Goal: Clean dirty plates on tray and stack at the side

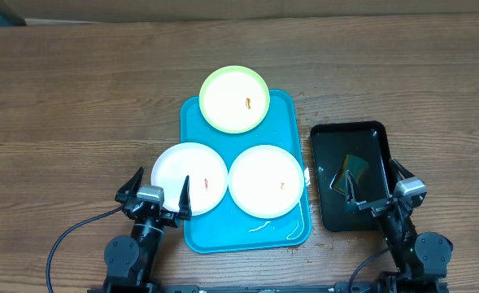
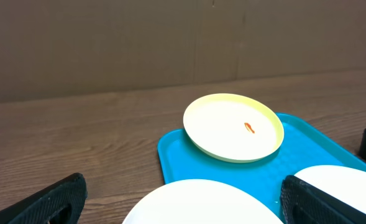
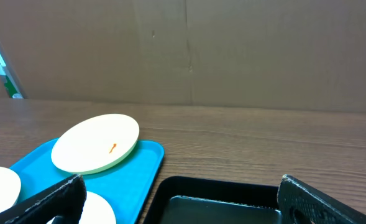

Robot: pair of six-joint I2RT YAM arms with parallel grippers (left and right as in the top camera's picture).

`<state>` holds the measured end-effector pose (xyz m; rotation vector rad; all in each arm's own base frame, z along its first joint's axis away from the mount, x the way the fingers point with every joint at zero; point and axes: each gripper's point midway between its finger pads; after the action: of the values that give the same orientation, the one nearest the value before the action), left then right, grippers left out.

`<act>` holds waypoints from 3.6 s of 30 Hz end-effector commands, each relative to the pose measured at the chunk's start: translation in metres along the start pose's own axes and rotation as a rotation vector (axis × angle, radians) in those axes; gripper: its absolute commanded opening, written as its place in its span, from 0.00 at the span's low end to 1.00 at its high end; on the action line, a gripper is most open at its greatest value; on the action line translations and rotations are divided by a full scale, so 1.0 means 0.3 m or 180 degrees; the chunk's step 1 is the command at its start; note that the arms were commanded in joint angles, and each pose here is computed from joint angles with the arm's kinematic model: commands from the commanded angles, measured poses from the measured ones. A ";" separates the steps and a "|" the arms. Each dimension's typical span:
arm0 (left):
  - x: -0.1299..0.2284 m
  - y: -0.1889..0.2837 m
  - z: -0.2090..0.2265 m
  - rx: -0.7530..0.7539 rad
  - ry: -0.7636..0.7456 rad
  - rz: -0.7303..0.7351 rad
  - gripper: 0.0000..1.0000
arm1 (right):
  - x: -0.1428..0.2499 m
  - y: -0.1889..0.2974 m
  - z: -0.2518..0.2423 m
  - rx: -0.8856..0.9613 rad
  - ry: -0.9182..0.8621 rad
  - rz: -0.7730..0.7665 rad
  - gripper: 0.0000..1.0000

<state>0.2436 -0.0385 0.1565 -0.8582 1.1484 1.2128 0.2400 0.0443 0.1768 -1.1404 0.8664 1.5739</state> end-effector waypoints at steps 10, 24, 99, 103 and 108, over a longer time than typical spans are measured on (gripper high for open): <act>0.007 0.000 0.004 -0.0023 0.0001 0.0019 1.00 | 0.003 0.000 -0.010 0.0035 0.0006 -0.0022 1.00; 0.007 0.000 0.004 -0.0023 0.0000 0.0019 1.00 | 0.003 0.000 -0.010 0.0035 0.0006 -0.0022 1.00; 0.008 0.000 0.004 -0.0022 0.0002 0.0021 1.00 | 0.017 0.002 0.041 -0.0244 -0.0427 0.0076 1.00; 0.006 0.000 0.005 -0.0023 0.0000 0.0016 1.00 | 0.022 0.004 0.060 -0.0344 -0.0432 0.0112 1.00; -0.010 0.001 -0.033 0.0192 0.0179 -0.0059 1.00 | 0.024 0.008 0.091 -0.0512 -0.0423 0.0151 1.00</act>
<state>0.2432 -0.0405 0.1569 -0.8581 1.1585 1.1995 0.2332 0.0637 0.1778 -1.1000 0.7325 1.7247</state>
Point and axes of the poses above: each gripper's point midway between its finger pads, its own y axis back along the fingers, its own z axis along the line the jaws close on, x = y × z, and after that the axes turned 14 degrees about -y, right-handed
